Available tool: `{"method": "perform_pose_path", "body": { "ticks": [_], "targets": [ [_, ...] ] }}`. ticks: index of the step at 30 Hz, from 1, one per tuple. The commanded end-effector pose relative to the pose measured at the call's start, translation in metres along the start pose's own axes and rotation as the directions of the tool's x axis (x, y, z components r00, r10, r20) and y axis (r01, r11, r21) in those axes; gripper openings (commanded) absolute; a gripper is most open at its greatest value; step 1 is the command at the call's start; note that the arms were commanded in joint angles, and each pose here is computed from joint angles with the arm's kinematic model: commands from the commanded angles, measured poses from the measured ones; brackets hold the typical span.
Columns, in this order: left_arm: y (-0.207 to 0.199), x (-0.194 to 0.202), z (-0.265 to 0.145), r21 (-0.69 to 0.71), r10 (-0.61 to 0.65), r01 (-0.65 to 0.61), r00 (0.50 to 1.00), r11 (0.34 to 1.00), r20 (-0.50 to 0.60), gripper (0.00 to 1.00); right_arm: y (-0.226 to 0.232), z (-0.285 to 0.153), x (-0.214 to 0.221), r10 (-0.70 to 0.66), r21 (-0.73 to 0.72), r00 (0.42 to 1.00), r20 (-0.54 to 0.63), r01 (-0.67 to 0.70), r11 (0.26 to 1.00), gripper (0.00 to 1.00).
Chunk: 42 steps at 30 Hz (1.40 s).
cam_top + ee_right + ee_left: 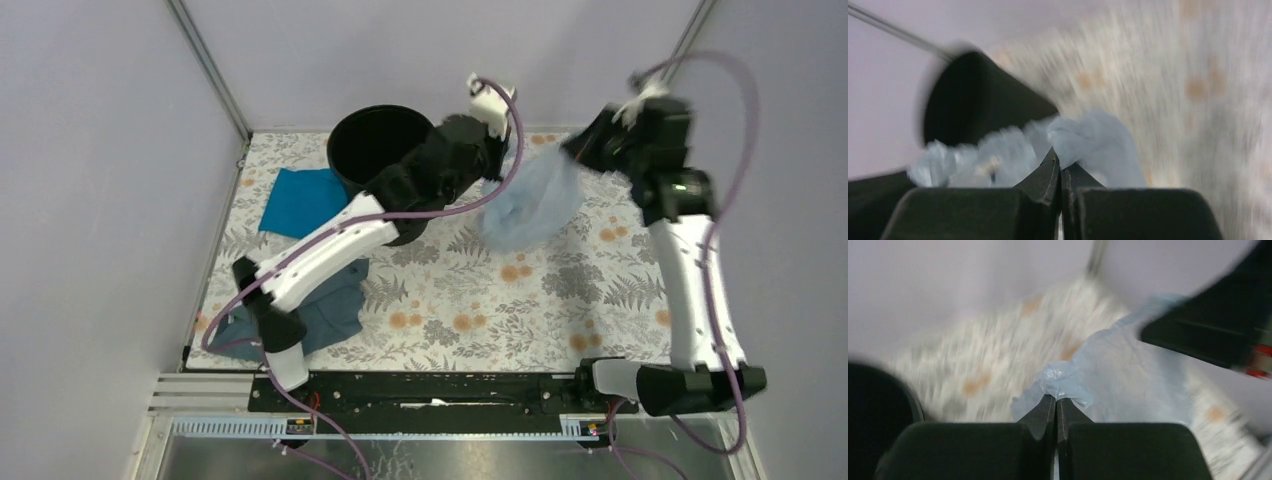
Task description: Put the trash bags into the trash bin
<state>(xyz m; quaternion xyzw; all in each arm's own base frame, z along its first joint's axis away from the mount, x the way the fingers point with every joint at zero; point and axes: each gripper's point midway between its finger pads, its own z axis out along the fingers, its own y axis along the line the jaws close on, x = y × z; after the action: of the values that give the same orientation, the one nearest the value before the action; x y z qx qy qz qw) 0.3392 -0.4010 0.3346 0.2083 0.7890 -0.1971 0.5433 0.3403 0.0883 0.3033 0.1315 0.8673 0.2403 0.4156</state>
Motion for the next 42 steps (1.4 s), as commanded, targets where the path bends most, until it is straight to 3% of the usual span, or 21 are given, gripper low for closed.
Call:
{"method": "perform_pose_path", "body": {
  "ticks": [1, 3, 5, 8, 11, 14, 18, 21, 23, 26, 28, 30, 32, 33, 34, 36, 39, 42],
  "targets": [
    [-0.036, -0.216, -0.191, 0.263, -0.153, -0.014, 0.783, 0.965, 0.602, 0.0, 0.088, -0.137, -0.096, -0.175, -0.139, 0.884, 0.433, 0.257, 0.956, 0.0],
    [-0.027, -0.177, -0.177, 0.249, -0.174, 0.022, 0.774, 0.968, 0.608, 0.0, 0.083, -0.144, -0.086, -0.176, -0.151, 0.85, 0.497, 0.284, 0.947, 0.0],
    [0.0, -0.128, -0.141, 0.104, -0.155, 0.118, 0.824, 0.988, 0.545, 0.0, 0.046, -0.105, -0.045, -0.145, -0.128, 0.897, 0.417, 0.216, 0.968, 0.0],
    [0.04, -0.012, -0.064, -0.098, -0.109, 0.139, 0.96, 0.985, 0.259, 0.0, -0.024, -0.023, 0.055, -0.026, -0.049, 0.994, 0.109, 0.031, 0.998, 0.0],
    [0.061, 0.057, -0.044, -0.179, -0.077, 0.095, 0.992, 0.979, 0.104, 0.0, -0.058, 0.017, 0.133, 0.097, -0.04, 0.99, -0.1, -0.101, 0.994, 0.0],
    [0.056, 0.02, -0.057, -0.135, -0.063, 0.088, 0.982, 0.987, 0.179, 0.0, -0.053, 0.012, 0.105, 0.062, -0.009, 0.997, -0.043, -0.063, 0.998, 0.0],
    [0.009, -0.102, -0.092, 0.089, -0.075, 0.045, 0.927, 0.995, 0.368, 0.0, 0.02, -0.05, -0.033, -0.098, -0.041, 0.969, 0.228, 0.11, 0.993, 0.0],
    [-0.042, -0.185, -0.167, 0.248, -0.09, -0.063, 0.823, 0.967, 0.56, 0.0, 0.079, -0.116, -0.099, -0.172, -0.098, 0.916, 0.362, 0.221, 0.97, 0.0],
    [-0.061, -0.197, -0.204, 0.282, -0.091, -0.123, 0.762, 0.952, 0.641, 0.0, 0.106, -0.165, -0.111, -0.193, -0.148, 0.868, 0.458, 0.289, 0.946, 0.0],
    [-0.044, -0.157, -0.183, 0.206, -0.105, -0.031, 0.781, 0.978, 0.615, 0.0, 0.105, -0.178, -0.086, -0.182, -0.213, 0.823, 0.539, 0.342, 0.915, 0.0],
    [-0.018, -0.088, -0.126, 0.046, -0.066, 0.05, 0.874, 0.998, 0.481, 0.0, 0.061, -0.118, -0.035, -0.118, -0.222, 0.888, 0.443, 0.237, 0.946, 0.0],
    [0.014, 0.004, -0.066, -0.073, -0.077, 0.097, 0.968, 0.993, 0.239, 0.0, -0.001, -0.036, 0.051, -0.009, -0.18, 0.985, 0.171, 0.04, 0.983, 0.0],
    [0.033, 0.078, -0.04, -0.129, -0.116, 0.124, 0.991, 0.984, 0.07, 0.0, -0.042, 0.014, 0.138, 0.098, -0.141, 0.988, -0.116, -0.114, 0.983, 0.0],
    [0.031, 0.091, -0.038, -0.113, -0.121, 0.126, 0.991, 0.985, 0.049, 0.0, -0.054, 0.026, 0.158, 0.132, -0.111, 0.976, -0.174, -0.153, 0.982, 0.0],
    [0.027, 0.089, -0.039, -0.078, -0.113, 0.117, 0.992, 0.99, 0.057, 0.0, -0.059, 0.029, 0.161, 0.135, -0.091, 0.975, -0.179, -0.153, 0.984, 0.0],
    [0.014, 0.046, -0.044, -0.013, -0.084, 0.087, 0.987, 0.996, 0.14, 0.0, -0.047, 0.021, 0.12, 0.07, -0.085, 0.993, -0.09, -0.078, 0.993, 0.0],
    [0.001, -0.049, -0.051, -0.005, -0.027, 0.03, 0.957, 1.0, 0.288, 0.0, 0.012, -0.027, -0.005, -0.085, -0.09, 0.982, 0.167, 0.102, 0.991, 0.0],
    [-0.026, -0.158, -0.1, 0.102, -0.067, 0.021, 0.883, 0.995, 0.464, 0.0, 0.066, -0.095, -0.092, -0.169, -0.074, 0.927, 0.336, 0.205, 0.976, 0.0]
  ]
}}
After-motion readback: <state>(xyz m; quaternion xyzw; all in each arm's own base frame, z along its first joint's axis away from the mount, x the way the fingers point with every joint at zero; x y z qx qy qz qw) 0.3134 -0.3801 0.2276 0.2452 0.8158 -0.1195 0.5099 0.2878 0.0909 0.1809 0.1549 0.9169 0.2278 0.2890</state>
